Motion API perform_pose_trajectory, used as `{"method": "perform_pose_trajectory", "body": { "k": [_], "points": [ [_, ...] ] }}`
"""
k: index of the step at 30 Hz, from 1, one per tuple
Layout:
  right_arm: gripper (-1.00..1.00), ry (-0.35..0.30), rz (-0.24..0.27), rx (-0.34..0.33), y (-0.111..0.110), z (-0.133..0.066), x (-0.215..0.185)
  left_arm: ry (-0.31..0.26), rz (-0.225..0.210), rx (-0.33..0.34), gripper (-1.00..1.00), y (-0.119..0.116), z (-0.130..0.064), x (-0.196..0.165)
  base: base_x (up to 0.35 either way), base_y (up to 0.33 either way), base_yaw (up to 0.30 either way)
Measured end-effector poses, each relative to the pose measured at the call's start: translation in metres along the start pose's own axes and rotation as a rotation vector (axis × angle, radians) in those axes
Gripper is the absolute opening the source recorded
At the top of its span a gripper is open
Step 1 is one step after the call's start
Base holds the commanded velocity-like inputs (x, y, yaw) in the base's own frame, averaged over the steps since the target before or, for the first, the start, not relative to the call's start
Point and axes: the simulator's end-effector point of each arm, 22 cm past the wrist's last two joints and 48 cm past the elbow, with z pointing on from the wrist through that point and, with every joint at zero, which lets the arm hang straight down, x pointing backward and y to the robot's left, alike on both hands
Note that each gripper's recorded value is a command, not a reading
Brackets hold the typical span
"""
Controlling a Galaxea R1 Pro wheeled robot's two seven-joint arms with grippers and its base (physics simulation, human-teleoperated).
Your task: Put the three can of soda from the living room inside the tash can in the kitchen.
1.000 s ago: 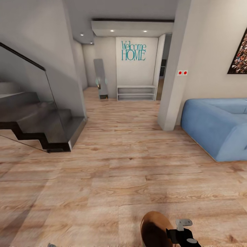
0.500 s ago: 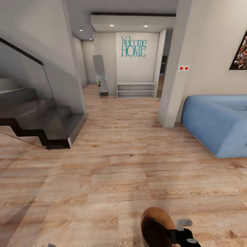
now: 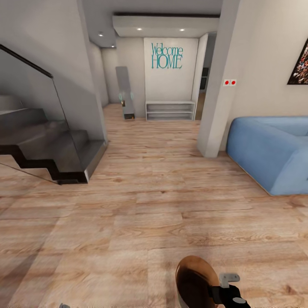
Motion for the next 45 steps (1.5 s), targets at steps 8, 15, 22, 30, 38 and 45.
{"method": "perform_pose_trajectory", "body": {
  "k": [8, 15, 22, 30, 38, 45],
  "points": [
    [1.00, 0.013, -0.001, -0.001, 0.002, 0.014, 0.018, 0.005, -0.011, -0.001, 1.00, 0.012, 0.004, 0.016, 0.000, 0.000, 0.000],
    [1.00, 0.022, -0.002, -0.001, 0.003, 0.019, 0.026, 0.009, -0.019, -0.002, 1.00, 0.016, 0.005, 0.022, 0.000, 0.000, 0.000],
    [1.00, 0.032, -0.003, -0.001, 0.004, 0.024, 0.033, 0.013, -0.028, -0.003, 1.00, 0.020, 0.006, 0.028, 0.000, 0.000, 0.000],
    [1.00, 0.035, -0.003, -0.001, 0.004, 0.024, 0.035, 0.014, -0.031, -0.003, 1.00, 0.020, 0.006, 0.029, 0.009, 0.000, 0.000],
    [1.00, 0.036, -0.002, -0.001, 0.004, 0.024, 0.035, 0.014, -0.032, -0.003, 1.00, 0.020, 0.006, 0.029, 0.136, 0.000, 0.000],
    [1.00, 0.039, -0.003, -0.002, 0.004, 0.025, 0.037, 0.015, -0.034, -0.003, 1.00, 0.020, 0.006, 0.030, 0.028, 0.000, 0.000]
  ]
}}
